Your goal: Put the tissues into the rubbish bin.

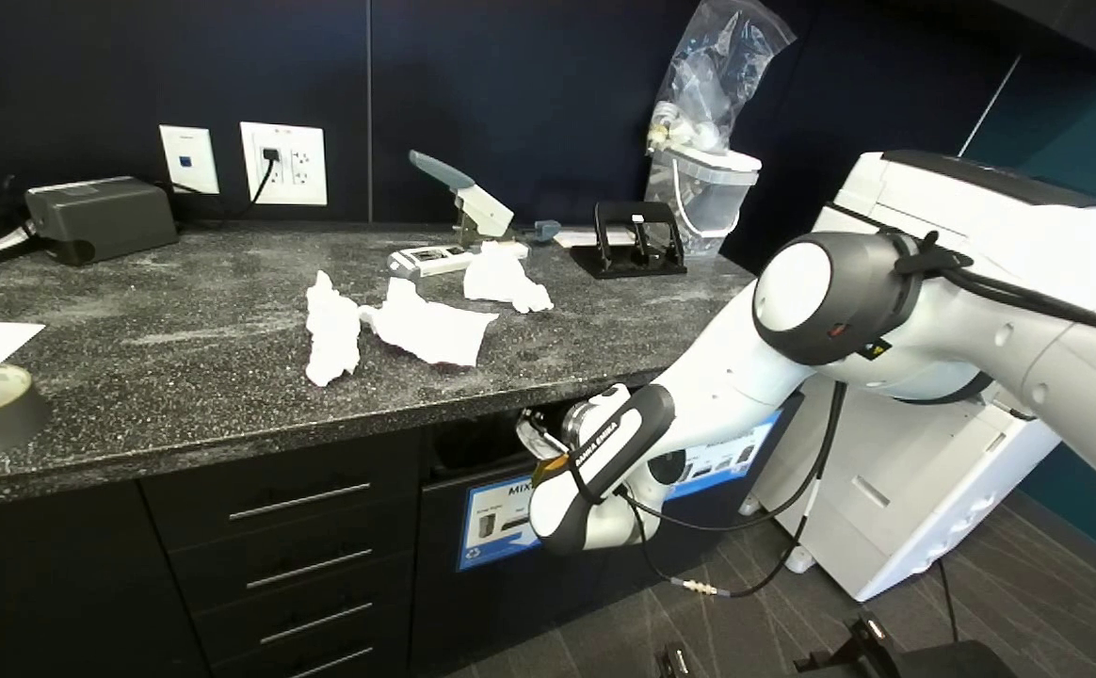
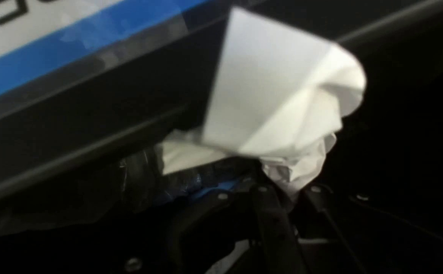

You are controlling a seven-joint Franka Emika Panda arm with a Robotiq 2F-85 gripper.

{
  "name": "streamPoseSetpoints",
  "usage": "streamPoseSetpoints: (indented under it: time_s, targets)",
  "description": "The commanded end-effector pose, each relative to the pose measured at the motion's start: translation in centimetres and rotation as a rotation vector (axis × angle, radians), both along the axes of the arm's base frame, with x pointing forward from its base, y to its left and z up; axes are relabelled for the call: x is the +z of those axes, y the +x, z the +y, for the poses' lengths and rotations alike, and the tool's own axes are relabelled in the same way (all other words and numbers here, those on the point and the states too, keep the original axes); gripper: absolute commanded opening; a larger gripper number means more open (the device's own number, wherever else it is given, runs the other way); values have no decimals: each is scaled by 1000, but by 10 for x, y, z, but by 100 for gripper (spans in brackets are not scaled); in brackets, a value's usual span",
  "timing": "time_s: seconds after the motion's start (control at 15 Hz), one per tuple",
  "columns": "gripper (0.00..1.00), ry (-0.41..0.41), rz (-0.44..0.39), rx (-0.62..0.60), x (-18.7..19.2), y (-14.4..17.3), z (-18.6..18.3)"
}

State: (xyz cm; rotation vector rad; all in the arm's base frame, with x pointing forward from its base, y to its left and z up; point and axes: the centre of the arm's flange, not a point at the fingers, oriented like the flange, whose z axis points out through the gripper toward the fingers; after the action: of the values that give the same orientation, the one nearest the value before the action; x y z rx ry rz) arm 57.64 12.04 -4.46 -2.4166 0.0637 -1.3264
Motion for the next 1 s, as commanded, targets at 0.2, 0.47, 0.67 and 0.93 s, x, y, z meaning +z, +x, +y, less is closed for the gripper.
streamPoseSetpoints:
  time_s: [0.2,0.47,0.67,0.93]
  targets:
    - [13,15,-21,-47,-26,14,4]
    - [13,29,-26,-58,-23,19,8]
    - [14,41,-17,-67,-22,19,9]
    - [55,45,-4,-66,-22,18,8]
